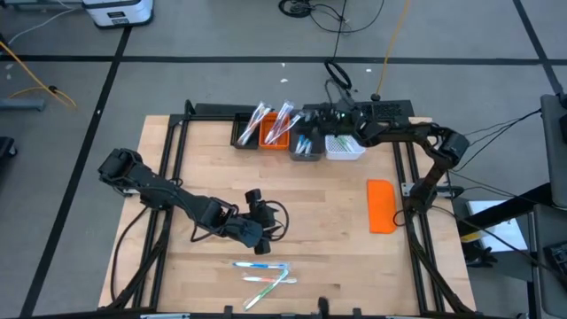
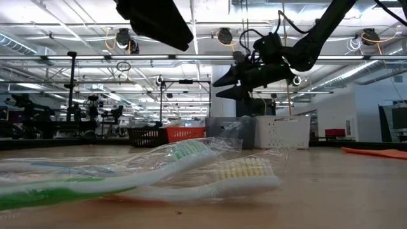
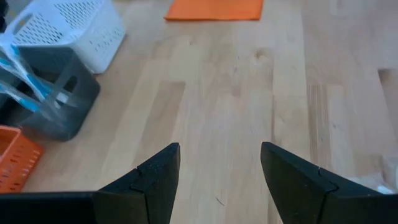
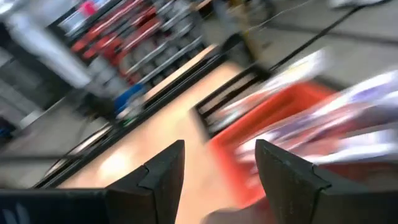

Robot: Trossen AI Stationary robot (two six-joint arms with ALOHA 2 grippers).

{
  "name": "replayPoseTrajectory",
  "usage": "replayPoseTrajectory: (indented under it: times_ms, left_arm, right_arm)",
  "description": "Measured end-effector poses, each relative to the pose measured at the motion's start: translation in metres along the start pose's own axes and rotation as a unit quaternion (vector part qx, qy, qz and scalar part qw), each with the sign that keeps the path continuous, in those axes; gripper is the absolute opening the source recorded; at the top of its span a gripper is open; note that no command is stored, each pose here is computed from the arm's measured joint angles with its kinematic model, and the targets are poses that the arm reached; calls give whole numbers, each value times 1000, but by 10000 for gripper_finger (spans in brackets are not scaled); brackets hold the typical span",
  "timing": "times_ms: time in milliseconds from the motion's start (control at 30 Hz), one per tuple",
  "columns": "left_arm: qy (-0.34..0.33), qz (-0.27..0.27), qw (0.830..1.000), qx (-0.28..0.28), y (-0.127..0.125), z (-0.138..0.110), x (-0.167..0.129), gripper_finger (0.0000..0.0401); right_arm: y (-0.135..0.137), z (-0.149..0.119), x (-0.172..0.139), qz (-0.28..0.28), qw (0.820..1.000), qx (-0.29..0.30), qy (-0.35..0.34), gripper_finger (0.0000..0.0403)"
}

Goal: Pick & Place Toothbrushes
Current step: Put the blue toothbrush into the gray bin

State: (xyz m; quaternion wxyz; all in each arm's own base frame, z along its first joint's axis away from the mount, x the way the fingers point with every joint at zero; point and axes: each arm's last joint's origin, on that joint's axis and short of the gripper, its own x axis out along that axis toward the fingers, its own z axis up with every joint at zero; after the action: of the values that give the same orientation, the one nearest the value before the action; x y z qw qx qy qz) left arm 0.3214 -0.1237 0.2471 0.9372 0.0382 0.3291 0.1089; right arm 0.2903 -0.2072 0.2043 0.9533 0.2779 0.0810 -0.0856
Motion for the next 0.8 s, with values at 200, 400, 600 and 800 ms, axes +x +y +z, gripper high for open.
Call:
replayPoseTrajectory:
  times_ms: [200,400,600,800]
  left_arm:
    - [10,-6,1000,3,0,-2,0,223]
    - [13,-18,1000,5,-2,-2,-1,223]
    - [23,-52,998,12,-8,-5,-3,223]
    - [87,-127,988,6,-19,-16,-11,223]
  right_arm:
    - [37,-24,18,90,993,-5,77,187]
    - [83,-65,32,135,974,-34,179,187]
    - [129,-104,36,158,951,-60,257,187]
    - [167,-132,34,152,943,-93,280,187]
